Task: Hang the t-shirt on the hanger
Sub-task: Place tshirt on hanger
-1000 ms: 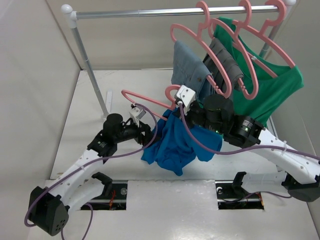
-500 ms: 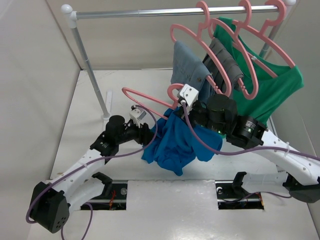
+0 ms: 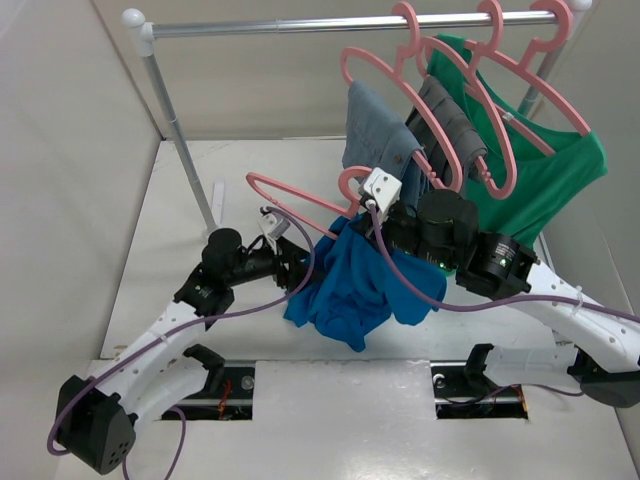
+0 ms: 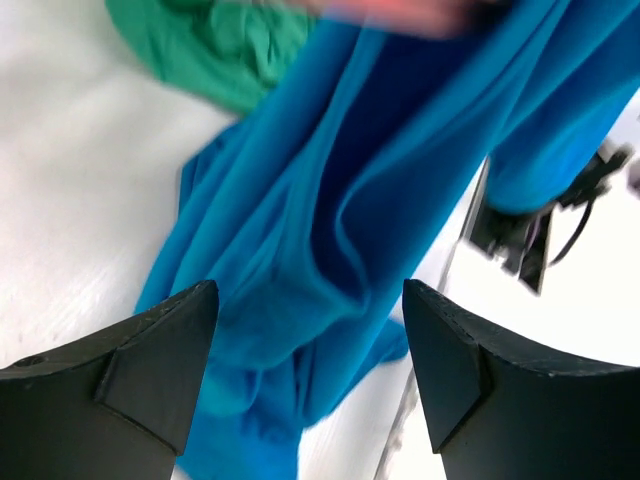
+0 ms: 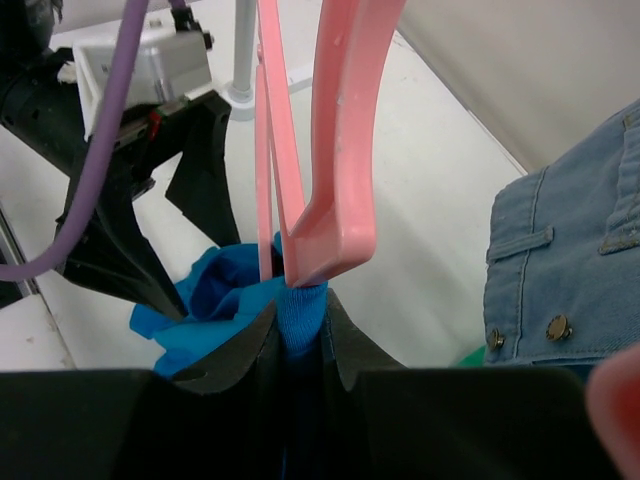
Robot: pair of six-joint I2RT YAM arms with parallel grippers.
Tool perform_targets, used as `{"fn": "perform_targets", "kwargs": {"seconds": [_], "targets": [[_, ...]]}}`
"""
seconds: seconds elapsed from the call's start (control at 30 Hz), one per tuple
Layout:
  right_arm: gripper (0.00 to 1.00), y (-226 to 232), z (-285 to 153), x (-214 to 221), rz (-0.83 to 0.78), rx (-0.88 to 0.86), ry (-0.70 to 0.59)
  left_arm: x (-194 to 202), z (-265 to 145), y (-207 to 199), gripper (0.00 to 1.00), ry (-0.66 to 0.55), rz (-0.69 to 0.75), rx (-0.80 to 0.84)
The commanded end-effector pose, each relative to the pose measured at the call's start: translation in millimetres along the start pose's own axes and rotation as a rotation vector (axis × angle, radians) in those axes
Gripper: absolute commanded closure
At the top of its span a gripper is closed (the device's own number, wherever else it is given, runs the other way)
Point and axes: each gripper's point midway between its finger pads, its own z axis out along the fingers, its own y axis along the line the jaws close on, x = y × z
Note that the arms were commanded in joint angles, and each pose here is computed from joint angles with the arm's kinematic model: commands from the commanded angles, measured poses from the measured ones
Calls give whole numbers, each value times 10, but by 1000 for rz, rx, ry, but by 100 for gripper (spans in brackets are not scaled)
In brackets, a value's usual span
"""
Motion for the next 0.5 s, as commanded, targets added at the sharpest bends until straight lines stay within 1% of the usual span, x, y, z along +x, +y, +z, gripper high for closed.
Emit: {"fn": "perform_targets", "kwargs": {"seconds": [0.0,0.13,0.2,0.23,0.27,0.3,0.33,0.43,0.47], "targets": [[100,-115,-97,-280,28,44,-103,-539,21,-151,29,-161,5,22],[100,-118,-111,-283,29,45,-112,-561,115,12,29,-176,-41,-66],[100,-118,-111,-283,29,45,-112,-462,139,108,33,-147,-70,-117],[100,-123,-110,-309,31,47,-122,-429,148,182,35,-127,-38,-146],[100,-123,-110,-310,31,47,-122,-358,164,242,38,-104,-35,-177],[100,-112,-108,-339,32,40,-134,-340,147,332,43,-101,-26,-224],[100,-112,-108,-339,32,40,-134,-256,150,393,56,-70,-27,-248],[100,-112,-108,-339,32,40,-134,-245,128,475,72,-68,-12,-292],[100,-101,-110,-284,29,36,-112,-220,124,480,84,-59,-17,-294]]}}
